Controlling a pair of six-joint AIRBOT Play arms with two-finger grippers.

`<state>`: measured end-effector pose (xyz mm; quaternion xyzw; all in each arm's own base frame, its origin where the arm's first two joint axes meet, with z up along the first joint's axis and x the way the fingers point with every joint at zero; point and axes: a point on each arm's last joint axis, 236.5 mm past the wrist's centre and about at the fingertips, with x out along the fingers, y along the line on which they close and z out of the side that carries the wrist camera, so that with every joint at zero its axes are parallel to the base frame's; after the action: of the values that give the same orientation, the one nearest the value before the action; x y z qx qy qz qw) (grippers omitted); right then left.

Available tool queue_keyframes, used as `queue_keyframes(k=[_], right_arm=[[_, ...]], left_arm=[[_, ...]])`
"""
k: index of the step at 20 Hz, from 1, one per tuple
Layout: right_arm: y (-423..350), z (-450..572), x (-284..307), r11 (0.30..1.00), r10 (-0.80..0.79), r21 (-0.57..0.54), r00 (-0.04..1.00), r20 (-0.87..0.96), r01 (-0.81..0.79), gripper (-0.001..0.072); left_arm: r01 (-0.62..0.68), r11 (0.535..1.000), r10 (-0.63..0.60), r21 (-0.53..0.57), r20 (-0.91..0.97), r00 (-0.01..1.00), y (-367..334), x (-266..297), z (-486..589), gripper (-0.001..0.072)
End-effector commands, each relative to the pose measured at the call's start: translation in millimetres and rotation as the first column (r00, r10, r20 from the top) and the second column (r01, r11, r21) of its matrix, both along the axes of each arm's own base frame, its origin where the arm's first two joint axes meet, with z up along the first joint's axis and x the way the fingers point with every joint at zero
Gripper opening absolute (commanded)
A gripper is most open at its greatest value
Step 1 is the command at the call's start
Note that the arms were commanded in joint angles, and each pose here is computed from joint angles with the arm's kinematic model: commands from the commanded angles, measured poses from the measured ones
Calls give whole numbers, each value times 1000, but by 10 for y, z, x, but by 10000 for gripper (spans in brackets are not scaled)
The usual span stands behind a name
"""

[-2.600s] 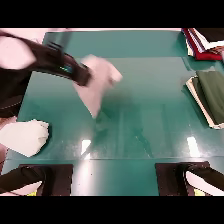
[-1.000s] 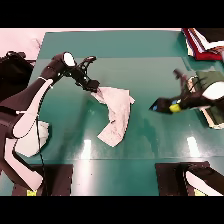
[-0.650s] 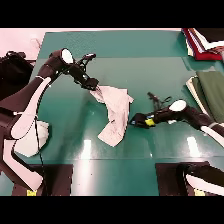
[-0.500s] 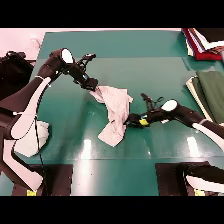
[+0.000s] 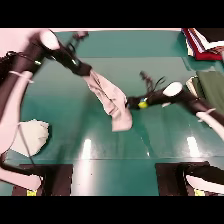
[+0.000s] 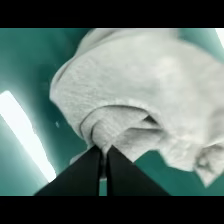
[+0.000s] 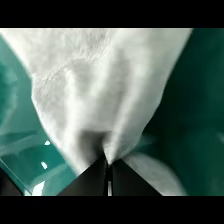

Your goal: Fold the shirts.

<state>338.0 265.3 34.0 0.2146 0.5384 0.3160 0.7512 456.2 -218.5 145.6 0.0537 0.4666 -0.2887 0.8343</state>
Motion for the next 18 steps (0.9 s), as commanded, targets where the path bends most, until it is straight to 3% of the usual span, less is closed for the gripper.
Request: queue_keyframes(k=[1,3,6,10,12,15,18], right_arm=[[-548,1238,20,998,6,-59,973,233,8,12],[-820,1975,-125,996,-8,-81,928,372,41,12],[-1049,2738,-390,991,-42,-90,854,519,103,12],[-1189,2885,-546,979,-61,-138,866,496,148,11],[-1181,2548,-486,966,-26,-227,918,396,125,11],[-933,1679,-356,927,86,-375,971,225,5,11],[-885,757,-350,867,131,-490,990,48,-90,11]], left_arm=[[8,998,16,-66,357,934,220,-403,1647,25],[30,990,47,-136,526,849,356,-882,2470,25],[54,984,69,-172,638,767,568,-1554,3042,25],[78,983,43,-164,630,775,616,-1877,3052,25],[83,986,10,-146,548,837,502,-1716,2679,25],[112,992,-93,-54,275,957,189,-1400,1491,24],[165,981,-165,105,-8,986,56,-1326,157,25]])
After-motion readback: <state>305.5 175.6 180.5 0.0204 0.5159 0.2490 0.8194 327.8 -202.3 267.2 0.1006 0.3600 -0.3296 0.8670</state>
